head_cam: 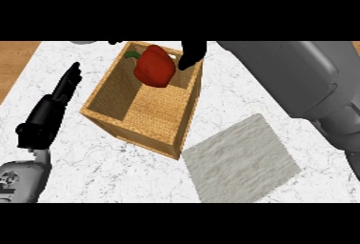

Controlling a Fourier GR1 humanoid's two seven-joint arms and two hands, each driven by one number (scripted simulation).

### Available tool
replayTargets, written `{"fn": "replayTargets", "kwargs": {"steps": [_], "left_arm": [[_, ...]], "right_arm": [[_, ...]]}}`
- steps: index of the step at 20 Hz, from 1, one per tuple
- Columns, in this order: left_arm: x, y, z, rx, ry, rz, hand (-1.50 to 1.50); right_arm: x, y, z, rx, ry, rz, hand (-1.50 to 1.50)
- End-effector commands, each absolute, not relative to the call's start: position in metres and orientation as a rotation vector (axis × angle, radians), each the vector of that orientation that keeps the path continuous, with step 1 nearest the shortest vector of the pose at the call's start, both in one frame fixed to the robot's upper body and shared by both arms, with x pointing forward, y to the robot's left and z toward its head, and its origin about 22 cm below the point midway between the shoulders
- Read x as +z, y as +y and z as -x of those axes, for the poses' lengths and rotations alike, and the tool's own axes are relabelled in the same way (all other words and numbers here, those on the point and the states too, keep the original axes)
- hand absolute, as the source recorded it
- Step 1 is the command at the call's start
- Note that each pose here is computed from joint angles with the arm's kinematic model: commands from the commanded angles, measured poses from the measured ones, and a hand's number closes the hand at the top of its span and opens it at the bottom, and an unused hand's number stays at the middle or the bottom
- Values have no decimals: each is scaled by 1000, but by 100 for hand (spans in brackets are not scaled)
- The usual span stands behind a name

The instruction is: Pick the bell pepper from the placemat and place it in the basket

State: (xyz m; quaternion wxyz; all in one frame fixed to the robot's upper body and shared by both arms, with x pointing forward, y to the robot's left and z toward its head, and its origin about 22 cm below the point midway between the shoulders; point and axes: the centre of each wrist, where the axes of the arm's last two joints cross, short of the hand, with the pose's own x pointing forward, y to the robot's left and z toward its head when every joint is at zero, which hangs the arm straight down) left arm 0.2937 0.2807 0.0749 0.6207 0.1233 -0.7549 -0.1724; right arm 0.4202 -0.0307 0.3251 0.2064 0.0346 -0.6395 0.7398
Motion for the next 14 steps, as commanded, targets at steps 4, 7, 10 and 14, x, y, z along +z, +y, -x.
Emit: {"fn": "replayTargets", "kwargs": {"steps": [4,7,10,14], "left_arm": [[76,293,-289,-377,-1736,-284,0],[73,287,-289,-386,-1724,-283,0],[71,278,-291,-404,-1734,-300,0],[71,277,-289,-393,-1728,-278,0]], "right_arm": [[317,-40,-428,2064,-1676,-384,-150],[310,-32,-433,1845,-1763,-530,-150],[297,-28,-440,1631,-1709,-624,-150],[320,-61,-457,1328,-1721,-608,-150]]}}
